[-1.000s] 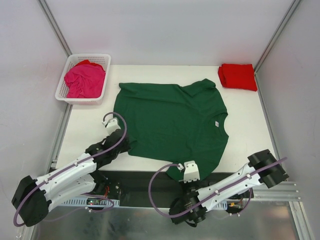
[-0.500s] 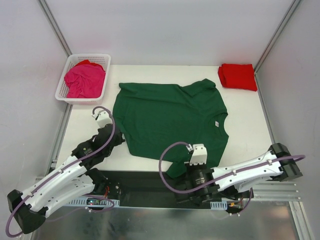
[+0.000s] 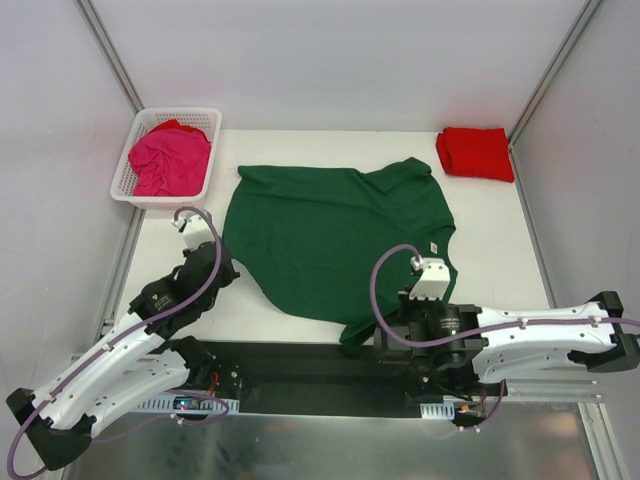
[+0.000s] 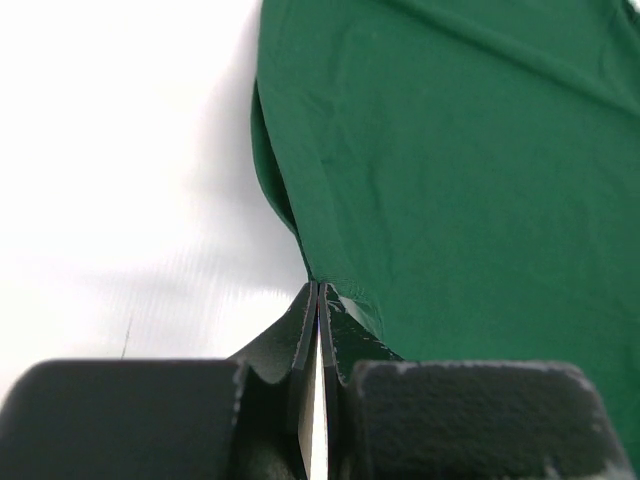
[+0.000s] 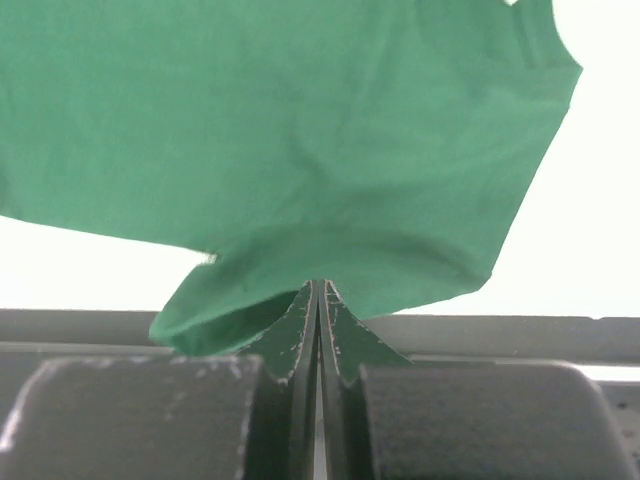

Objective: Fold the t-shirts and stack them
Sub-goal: Grap the side of the flattened tshirt closest away from the robot with both arms

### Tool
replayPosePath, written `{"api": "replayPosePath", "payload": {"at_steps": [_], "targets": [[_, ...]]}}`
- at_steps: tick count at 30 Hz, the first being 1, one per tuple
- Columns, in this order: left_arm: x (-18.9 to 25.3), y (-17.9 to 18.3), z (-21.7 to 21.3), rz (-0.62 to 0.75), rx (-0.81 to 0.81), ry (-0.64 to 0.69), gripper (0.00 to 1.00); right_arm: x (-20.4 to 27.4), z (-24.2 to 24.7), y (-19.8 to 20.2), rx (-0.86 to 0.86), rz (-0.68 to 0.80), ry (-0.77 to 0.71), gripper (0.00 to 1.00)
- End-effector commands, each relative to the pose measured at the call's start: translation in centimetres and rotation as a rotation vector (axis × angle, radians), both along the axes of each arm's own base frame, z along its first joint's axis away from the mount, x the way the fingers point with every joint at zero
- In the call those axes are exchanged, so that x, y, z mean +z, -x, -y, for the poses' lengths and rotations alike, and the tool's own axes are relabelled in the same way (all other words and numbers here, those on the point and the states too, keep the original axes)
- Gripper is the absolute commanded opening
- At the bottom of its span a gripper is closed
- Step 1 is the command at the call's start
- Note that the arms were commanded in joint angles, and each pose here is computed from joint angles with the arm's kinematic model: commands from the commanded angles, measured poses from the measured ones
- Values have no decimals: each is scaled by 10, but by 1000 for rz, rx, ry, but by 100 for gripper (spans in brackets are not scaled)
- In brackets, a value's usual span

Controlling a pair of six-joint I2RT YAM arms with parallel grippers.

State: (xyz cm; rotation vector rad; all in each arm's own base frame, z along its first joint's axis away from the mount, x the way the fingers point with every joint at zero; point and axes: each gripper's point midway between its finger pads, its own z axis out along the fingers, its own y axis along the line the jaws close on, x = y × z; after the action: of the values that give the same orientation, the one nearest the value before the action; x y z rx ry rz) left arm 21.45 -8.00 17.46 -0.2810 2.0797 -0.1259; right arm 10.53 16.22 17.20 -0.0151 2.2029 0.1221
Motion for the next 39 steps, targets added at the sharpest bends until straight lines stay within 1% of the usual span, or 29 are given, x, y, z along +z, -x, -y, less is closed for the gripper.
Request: {"api": "replayPosePath", "payload": {"at_steps": [1,3,6,11,19,21,22,23,26,27,28,29,30,31,32,33,35,36,37,39], "targets": [[36,-7,-14,72,19,-55,0,26,80,-24,6,98,336,1],[44,-10,-16,87,24,-59,0,33,89,-31,-28,110,320,1],[50,-12,-20,94,30,-86,0,43,102,-39,-55,123,335,1],[50,-13,-25,91,36,-101,0,57,113,-49,-87,145,346,1],[48,-8,-36,95,53,-106,0,78,132,-62,-133,165,426,1],[48,-7,-40,97,59,-109,0,77,133,-66,-154,154,408,1],[48,-7,-41,97,61,-108,0,77,134,-66,-139,147,419,1],[48,-7,-41,95,61,-109,0,73,126,-67,-124,133,378,1],[43,-6,-40,84,56,-103,0,53,116,-64,-84,60,351,1],[40,-6,-38,76,51,-96,0,44,113,-62,-76,36,349,4],[38,-6,-37,71,51,-93,0,36,110,-60,-66,13,342,9],[36,-6,-37,65,52,-91,0,26,99,-58,-50,-21,292,24],[32,-6,-35,56,49,-87,0,20,94,-56,-43,-40,269,31],[30,-6,-35,51,49,-85,0,5,91,-53,-31,-69,265,41],[30,-6,-34,50,49,-83,0,-1,79,-51,-25,-86,199,45],[27,-5,-34,44,49,-81,0,-6,76,-50,-27,-92,171,47],[26,-6,-33,40,48,-81,0,-17,67,-50,-28,-99,109,58],[24,-5,-34,37,49,-85,0,-19,64,-50,-40,-95,78,61],[24,-5,-34,36,48,-83,0,-24,64,-50,-43,-97,76,68],[22,-5,-33,32,47,-81,0,-28,61,-52,-72,-99,56,71]]}}
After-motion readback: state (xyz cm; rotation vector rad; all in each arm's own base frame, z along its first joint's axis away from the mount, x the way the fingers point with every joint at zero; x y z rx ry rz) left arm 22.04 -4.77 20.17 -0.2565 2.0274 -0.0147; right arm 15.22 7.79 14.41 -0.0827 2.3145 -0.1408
